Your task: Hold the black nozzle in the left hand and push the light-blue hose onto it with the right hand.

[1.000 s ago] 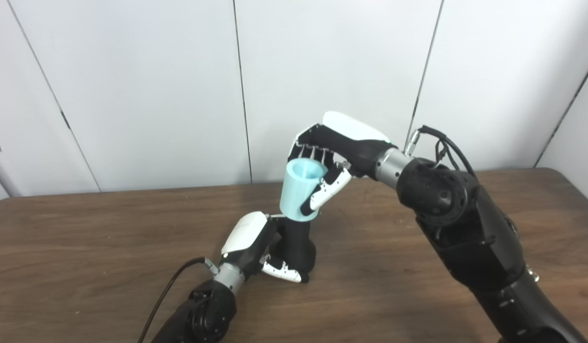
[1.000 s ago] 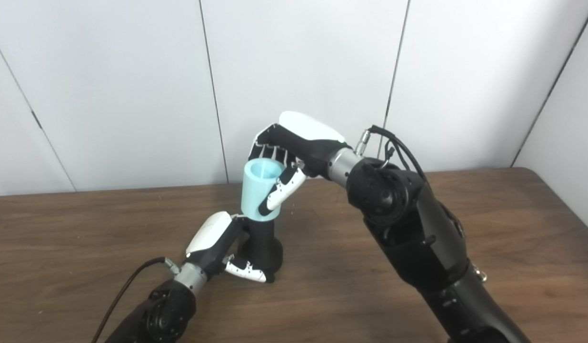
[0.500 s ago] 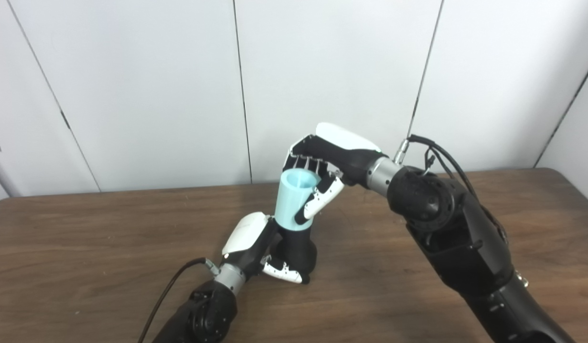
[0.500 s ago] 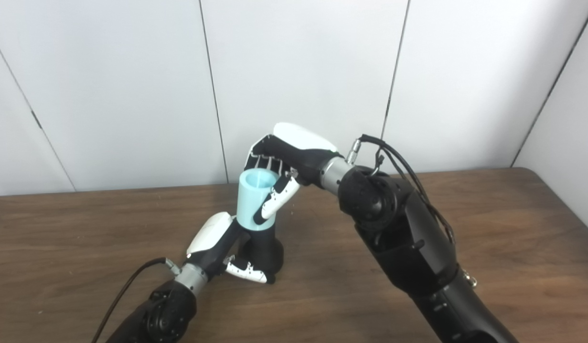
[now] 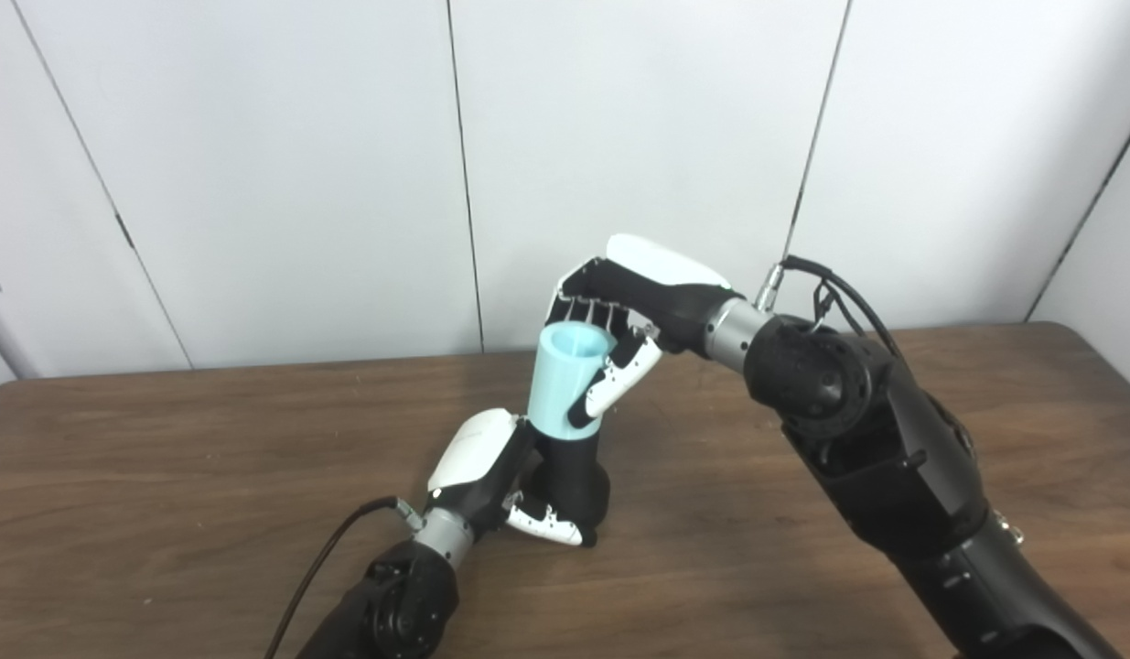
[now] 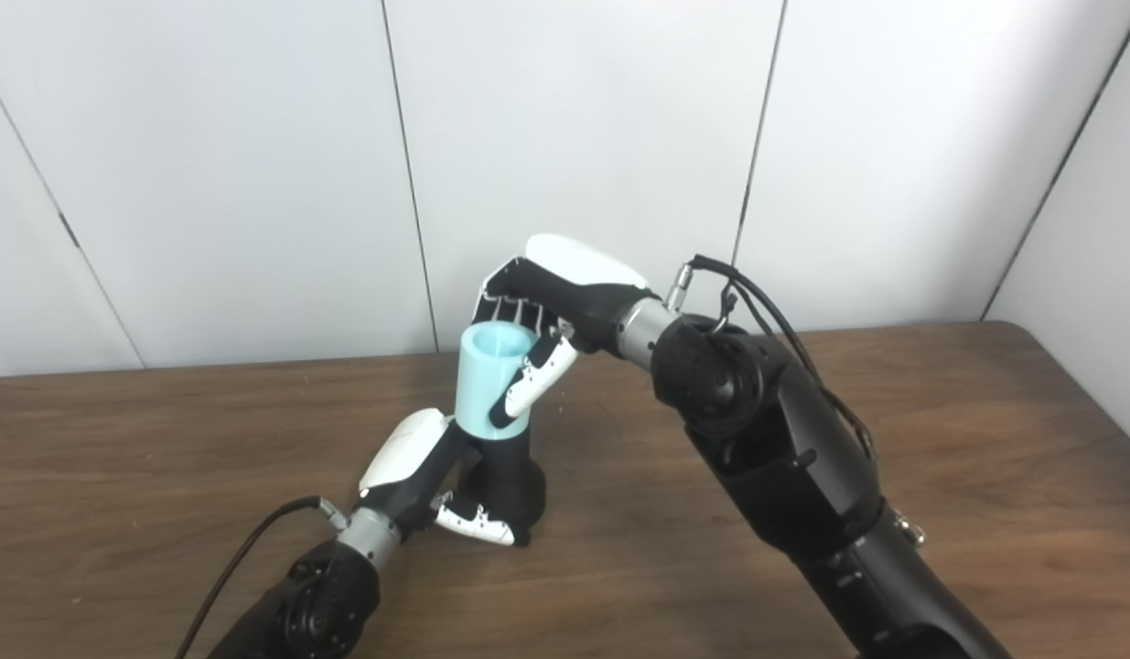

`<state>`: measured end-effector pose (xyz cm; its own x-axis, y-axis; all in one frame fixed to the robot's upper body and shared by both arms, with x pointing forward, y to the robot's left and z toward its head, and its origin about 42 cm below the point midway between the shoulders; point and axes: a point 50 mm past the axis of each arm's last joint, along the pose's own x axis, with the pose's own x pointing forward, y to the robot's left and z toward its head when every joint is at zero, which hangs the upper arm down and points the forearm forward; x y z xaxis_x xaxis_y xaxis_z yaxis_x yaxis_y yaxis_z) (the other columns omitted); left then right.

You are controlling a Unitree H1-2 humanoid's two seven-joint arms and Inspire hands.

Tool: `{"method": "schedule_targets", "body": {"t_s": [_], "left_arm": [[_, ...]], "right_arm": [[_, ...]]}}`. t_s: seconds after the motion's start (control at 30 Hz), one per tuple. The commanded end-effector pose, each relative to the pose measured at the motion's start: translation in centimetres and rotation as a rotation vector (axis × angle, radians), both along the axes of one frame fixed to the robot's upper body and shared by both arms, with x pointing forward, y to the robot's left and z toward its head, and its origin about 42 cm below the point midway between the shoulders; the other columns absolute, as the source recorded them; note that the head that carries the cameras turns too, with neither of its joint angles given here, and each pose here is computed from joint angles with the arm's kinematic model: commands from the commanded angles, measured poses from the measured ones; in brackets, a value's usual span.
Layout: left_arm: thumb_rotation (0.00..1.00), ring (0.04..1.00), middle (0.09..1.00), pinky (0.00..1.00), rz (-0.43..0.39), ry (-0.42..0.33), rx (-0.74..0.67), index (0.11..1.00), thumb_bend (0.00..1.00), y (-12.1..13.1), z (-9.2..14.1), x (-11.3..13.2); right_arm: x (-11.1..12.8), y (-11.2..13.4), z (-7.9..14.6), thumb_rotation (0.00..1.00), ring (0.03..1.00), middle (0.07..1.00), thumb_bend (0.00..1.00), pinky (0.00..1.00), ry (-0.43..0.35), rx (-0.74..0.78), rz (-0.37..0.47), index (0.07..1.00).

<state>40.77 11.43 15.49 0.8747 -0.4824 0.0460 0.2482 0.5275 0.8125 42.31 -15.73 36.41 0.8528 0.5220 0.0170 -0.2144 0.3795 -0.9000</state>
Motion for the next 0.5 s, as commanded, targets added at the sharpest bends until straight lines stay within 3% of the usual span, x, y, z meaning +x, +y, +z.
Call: {"method": "schedule_targets", "body": {"t_s": [0.0, 0.47], "left_arm": [[0.0, 0.594, 0.475, 0.87, -0.056, 0.124, 0.076, 0.49, 0.52, -0.2, -3.1, -1.8], [0.0, 0.594, 0.473, 0.88, -0.054, 0.13, 0.079, 0.491, 0.52, 0.1, -3.0, -1.7]], "right_arm": [[0.3, -0.7, 2.5, 0.0, 0.441, 0.492, 0.52, 0.38, -0.082, -0.024, -0.018, 0.484], [0.8, -1.9, 3.5, 0.0, 0.449, 0.484, 0.52, 0.39, -0.14, -0.104, -0.04, 0.482]]}}
